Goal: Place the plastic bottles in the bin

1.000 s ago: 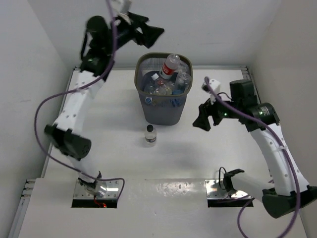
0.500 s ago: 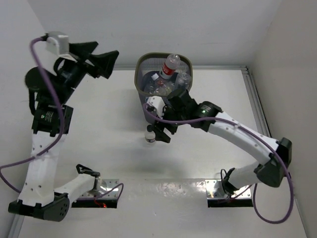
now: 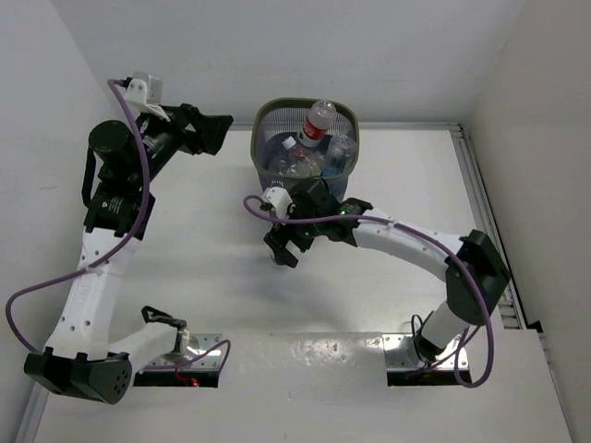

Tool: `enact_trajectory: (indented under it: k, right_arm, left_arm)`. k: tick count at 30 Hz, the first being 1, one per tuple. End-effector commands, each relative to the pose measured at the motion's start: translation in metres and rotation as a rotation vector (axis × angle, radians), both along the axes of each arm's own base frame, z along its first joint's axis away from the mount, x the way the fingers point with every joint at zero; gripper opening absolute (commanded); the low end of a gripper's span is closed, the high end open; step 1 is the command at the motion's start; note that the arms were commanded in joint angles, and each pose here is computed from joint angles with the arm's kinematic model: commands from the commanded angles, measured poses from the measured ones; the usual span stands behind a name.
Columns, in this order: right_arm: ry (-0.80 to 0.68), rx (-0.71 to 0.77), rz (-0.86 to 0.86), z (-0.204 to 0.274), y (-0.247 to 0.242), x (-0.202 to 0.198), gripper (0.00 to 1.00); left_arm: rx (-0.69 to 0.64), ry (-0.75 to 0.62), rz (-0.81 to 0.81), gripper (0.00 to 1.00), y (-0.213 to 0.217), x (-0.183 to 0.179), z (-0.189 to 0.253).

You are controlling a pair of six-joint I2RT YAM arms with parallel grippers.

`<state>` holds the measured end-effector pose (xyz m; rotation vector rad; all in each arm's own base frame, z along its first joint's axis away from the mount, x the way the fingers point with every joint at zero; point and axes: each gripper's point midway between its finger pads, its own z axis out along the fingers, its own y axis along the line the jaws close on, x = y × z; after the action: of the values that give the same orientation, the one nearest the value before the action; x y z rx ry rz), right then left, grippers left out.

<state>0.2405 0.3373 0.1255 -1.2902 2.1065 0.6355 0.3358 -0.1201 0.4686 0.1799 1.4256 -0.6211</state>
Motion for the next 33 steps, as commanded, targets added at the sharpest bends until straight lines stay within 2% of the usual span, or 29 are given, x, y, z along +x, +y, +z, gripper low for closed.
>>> enact_trajectory:
  k: [1, 2, 6, 9, 10, 13, 14, 15, 16, 17, 18, 21, 22, 24, 25, 29, 33]
  right_arm:
    - [-0.059, 0.038, -0.028, -0.010, 0.016, 0.016, 1.00]
    - [-0.104, 0.033, -0.003, -0.012, 0.018, 0.020, 1.00]
    - [-0.130, -0.016, -0.023, -0.035, 0.023, 0.036, 1.00]
    - [-0.114, -0.020, -0.016, -0.043, 0.034, 0.041, 0.90]
    - [-0.106, -0.023, -0.010, -0.044, 0.037, 0.041, 0.78]
    - [-0.104, -0.024, 0.006, -0.043, 0.039, 0.037, 0.54]
    - [-0.113, -0.014, 0.002, -0.033, 0.038, 0.037, 0.39]
    - [-0.105, -0.021, 0.008, -0.027, 0.037, 0.031, 0.34]
    - [-0.131, 0.006, 0.009, -0.003, 0.041, 0.031, 0.27]
    - [-0.094, -0.042, 0.022, 0.004, 0.029, 0.017, 0.21]
    - [-0.158, 0.055, 0.047, 0.062, 0.047, 0.016, 0.19]
    - [-0.195, 0.196, 0.110, 0.155, 0.050, -0.011, 0.16]
    - [-0.280, 0.316, 0.111, 0.223, 0.056, -0.011, 0.15]
    - [-0.345, 0.356, 0.075, 0.258, 0.047, -0.004, 0.15]
    - [-0.454, 0.389, 0.005, 0.293, 0.039, 0.012, 0.15]
    - [-0.658, 0.444, -0.169, 0.332, 0.014, 0.066, 0.12]
    - [-0.702, 0.441, -0.259, 0.334, 0.004, 0.114, 0.11]
  left_arm:
    - [-0.019, -0.065, -0.014, 1.00, 0.000, -0.007, 0.014]
    - [-0.018, -0.051, -0.014, 1.00, 0.000, -0.005, 0.008]
    - [-0.013, -0.032, -0.023, 1.00, -0.001, -0.006, -0.003]
    - [0.018, -0.041, -0.017, 1.00, 0.000, -0.006, -0.008]
    - [0.027, -0.056, -0.005, 1.00, 0.002, -0.008, -0.005]
    - [0.040, -0.052, 0.006, 1.00, 0.006, -0.009, -0.009]
    - [0.050, -0.070, 0.018, 1.00, 0.010, -0.012, -0.005]
    - [0.050, -0.070, 0.018, 1.00, 0.010, -0.012, -0.005]
    - [0.049, -0.073, 0.018, 1.00, 0.010, -0.017, -0.004]
    - [0.050, -0.073, 0.029, 1.00, 0.014, -0.015, -0.004]
    - [0.057, -0.086, 0.031, 1.00, 0.014, -0.018, -0.001]
    - [0.059, -0.066, 0.030, 1.00, 0.014, -0.018, -0.006]
    - [0.059, -0.066, 0.030, 1.00, 0.014, -0.018, -0.006]
    - [0.049, -0.052, 0.028, 1.00, 0.014, -0.017, -0.010]
    - [0.043, -0.048, 0.017, 1.00, 0.012, -0.018, -0.010]
    - [0.048, -0.019, 0.006, 1.00, 0.010, -0.016, -0.017]
    - [0.107, -0.002, -0.009, 1.00, 0.009, -0.014, -0.025]
